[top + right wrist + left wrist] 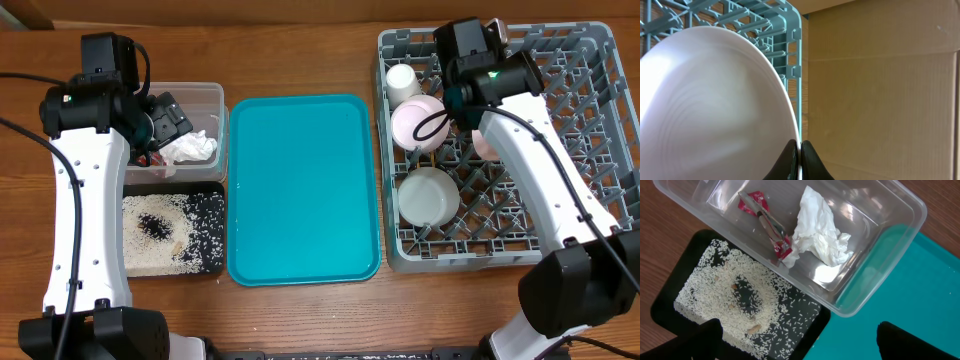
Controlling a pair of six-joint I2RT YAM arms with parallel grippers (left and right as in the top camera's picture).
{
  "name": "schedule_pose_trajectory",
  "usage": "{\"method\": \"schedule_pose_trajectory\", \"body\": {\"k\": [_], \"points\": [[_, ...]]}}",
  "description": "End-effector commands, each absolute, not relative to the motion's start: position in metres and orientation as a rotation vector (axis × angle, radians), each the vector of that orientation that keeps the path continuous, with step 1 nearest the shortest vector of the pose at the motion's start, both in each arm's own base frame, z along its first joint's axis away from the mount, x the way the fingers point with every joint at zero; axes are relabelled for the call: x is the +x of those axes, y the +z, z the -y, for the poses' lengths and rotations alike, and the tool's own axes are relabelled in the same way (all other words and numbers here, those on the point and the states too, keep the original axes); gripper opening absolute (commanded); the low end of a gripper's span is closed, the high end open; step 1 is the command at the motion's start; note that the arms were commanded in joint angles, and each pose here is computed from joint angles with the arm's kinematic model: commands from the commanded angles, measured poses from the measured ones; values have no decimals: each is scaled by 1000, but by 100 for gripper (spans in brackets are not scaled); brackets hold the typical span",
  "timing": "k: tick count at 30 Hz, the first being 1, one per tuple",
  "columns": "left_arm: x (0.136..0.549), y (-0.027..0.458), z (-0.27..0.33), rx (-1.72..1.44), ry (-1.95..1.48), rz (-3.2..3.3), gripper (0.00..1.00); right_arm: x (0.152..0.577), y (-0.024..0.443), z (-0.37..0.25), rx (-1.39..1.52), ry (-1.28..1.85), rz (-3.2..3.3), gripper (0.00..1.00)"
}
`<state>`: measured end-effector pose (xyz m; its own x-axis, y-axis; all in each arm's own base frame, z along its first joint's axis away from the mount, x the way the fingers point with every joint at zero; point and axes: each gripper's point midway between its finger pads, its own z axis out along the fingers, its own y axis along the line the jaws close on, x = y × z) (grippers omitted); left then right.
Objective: Sort waste into correct bins and load items into the dishwasher
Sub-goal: 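Lower the pink plate upright into the rack slots and release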
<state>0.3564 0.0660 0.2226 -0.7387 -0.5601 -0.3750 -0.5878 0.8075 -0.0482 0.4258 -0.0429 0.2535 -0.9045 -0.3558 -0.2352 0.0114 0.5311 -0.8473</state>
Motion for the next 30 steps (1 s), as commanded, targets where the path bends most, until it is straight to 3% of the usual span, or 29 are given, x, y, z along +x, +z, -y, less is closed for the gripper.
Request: {"method": "schedule_pose_trajectory", "body": {"k": [1,16,20,26,29,30], "points": [[359,226,-68,-858,111,-2612,100,429,246,36,-283,-1238,-2422,4],[359,226,-68,-858,111,-2612,100,457,232,1,-329,-906,-2419,5],[359,226,-68,-858,111,-2612,100,458,225,-10,-365,-812,-2443,26],[359,226,-68,-858,111,-2612,100,460,217,-23,-405,-699,-2464,38],[359,226,-68,-858,111,-2611,100,460,211,-38,-444,-581,-2480,59],[359,226,-68,-858,111,-2612,100,460,209,-43,-457,-539,-2485,59]]}}
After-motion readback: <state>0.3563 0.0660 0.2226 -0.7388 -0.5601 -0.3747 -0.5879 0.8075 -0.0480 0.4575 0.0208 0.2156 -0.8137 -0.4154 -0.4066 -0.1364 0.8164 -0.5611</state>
